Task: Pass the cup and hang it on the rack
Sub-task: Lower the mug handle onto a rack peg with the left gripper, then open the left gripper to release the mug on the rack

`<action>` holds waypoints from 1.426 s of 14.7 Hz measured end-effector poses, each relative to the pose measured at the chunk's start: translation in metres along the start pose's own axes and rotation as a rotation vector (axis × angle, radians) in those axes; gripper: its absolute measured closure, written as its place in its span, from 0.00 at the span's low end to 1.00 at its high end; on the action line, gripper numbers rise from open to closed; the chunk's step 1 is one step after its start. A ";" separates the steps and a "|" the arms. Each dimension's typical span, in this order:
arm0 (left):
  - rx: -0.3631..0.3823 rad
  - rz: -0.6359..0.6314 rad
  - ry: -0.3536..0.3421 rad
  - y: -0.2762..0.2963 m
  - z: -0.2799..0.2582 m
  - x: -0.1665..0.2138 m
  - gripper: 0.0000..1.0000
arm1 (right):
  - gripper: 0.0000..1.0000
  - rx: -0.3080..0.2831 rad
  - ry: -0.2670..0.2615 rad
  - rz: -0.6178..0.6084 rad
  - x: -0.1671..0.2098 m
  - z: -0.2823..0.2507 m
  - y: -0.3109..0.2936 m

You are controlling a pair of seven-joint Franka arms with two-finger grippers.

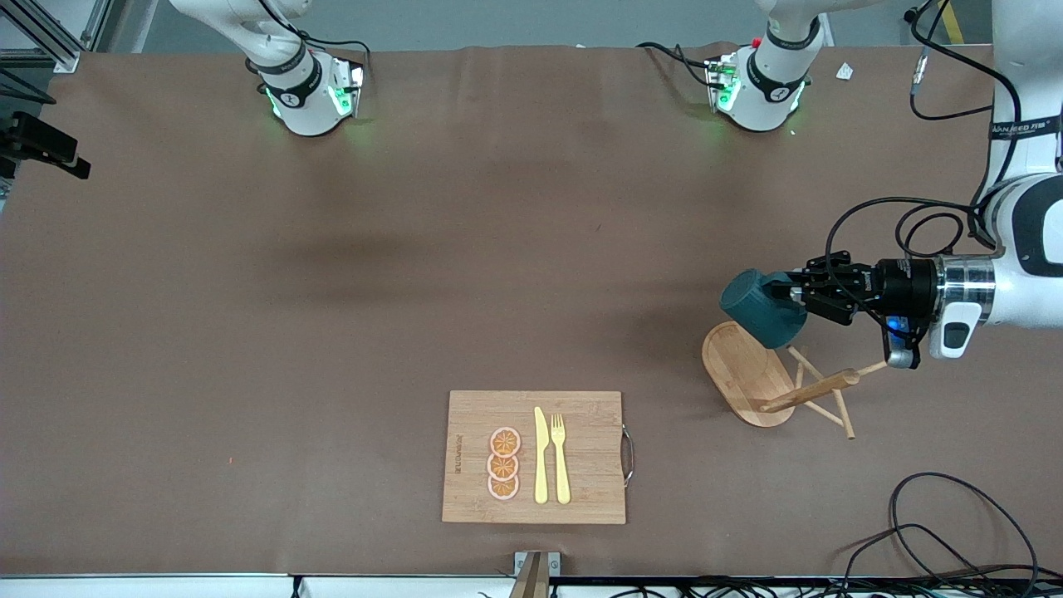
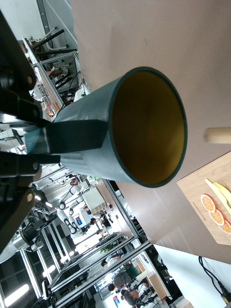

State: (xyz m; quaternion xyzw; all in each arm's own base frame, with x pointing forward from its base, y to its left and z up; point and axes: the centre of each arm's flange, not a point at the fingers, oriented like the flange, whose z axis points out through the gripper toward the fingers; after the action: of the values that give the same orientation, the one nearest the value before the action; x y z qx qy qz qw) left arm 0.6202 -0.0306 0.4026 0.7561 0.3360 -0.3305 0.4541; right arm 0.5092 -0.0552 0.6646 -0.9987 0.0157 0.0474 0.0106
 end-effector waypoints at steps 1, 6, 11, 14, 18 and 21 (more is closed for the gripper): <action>-0.003 0.009 -0.002 -0.003 -0.001 0.006 0.79 | 0.00 0.000 0.000 0.000 0.000 0.000 0.000; -0.030 0.018 0.007 -0.010 -0.020 0.029 0.79 | 0.00 0.000 0.000 -0.001 0.000 0.000 -0.001; -0.043 0.036 -0.002 -0.017 -0.033 0.041 0.79 | 0.00 -0.001 0.000 -0.002 0.000 0.000 0.000; -0.052 0.051 -0.020 -0.024 -0.043 0.058 0.79 | 0.00 -0.001 0.001 -0.002 0.000 0.000 0.000; -0.053 0.065 -0.029 -0.026 -0.043 0.069 0.79 | 0.00 -0.002 0.001 -0.002 0.000 0.000 0.000; -0.059 0.071 -0.030 -0.031 -0.046 0.077 0.79 | 0.00 -0.004 0.001 -0.003 0.000 0.000 0.000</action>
State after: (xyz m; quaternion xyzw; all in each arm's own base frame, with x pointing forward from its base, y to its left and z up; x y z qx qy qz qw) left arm 0.6466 0.0383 0.3429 0.7486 0.3119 -0.3156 0.4926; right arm 0.5094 -0.0548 0.6647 -0.9988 0.0140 0.0468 0.0089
